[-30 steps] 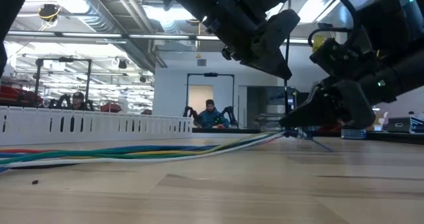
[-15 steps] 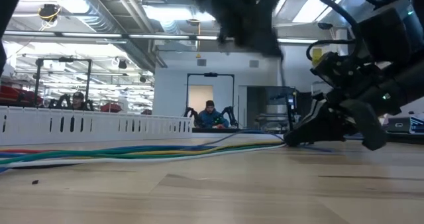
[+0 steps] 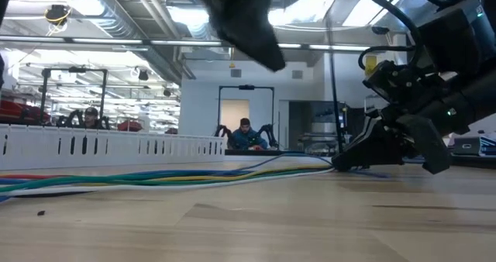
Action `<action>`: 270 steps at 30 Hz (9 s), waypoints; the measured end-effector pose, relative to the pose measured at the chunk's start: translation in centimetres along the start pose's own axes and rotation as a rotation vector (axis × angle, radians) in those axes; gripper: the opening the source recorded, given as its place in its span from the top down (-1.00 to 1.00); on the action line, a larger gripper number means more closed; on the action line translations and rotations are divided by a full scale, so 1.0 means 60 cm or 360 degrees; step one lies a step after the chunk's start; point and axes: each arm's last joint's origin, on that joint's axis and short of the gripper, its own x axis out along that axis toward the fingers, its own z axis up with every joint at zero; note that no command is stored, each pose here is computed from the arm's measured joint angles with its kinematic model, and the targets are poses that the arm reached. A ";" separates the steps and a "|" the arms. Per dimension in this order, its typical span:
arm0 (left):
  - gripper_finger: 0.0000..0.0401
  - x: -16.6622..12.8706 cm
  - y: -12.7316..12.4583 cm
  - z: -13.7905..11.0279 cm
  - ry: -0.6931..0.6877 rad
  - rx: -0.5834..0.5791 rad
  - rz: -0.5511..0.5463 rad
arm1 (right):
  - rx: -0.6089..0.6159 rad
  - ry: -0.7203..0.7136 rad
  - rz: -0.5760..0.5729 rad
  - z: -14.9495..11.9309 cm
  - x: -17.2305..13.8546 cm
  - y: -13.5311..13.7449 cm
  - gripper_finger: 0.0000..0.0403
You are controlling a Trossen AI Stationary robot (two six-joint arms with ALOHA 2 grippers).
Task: Ziptie cables
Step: Wrap the zip tie on the cables, then put the ziptied cables into the white cable duct
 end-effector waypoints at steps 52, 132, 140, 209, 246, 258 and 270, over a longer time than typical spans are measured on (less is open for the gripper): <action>0.98 0.231 0.068 -0.071 -0.0644 0.0110 -0.0255 | 0.0005 -0.0014 -0.0006 0.002 0.000 0.000 1.00; 0.33 0.152 0.020 -0.146 -0.0389 -0.0420 -0.0254 | -0.0245 0.0079 0.0216 0.048 -0.051 -0.039 0.02; 0.34 0.098 0.016 -0.119 -0.0215 -0.0376 -0.0267 | -0.0393 0.0199 0.0371 0.050 0.021 -0.073 0.02; 0.87 -0.050 0.054 -0.126 -0.0458 -0.0268 0.0039 | -0.0694 0.0367 0.0591 0.199 0.024 -0.001 0.98; -0.13 -0.049 0.034 -0.109 -0.0248 -0.0366 -0.0047 | -0.0844 0.0293 0.0329 0.339 0.020 -0.034 0.96; -0.13 -0.075 0.053 -0.096 -0.0213 -0.0391 0.0037 | -0.0845 0.0310 0.0364 0.336 0.019 -0.033 0.94; -0.13 0.006 0.050 -0.120 -0.0089 -0.0433 -0.0139 | -0.0845 0.0311 0.0376 0.336 0.019 -0.033 0.94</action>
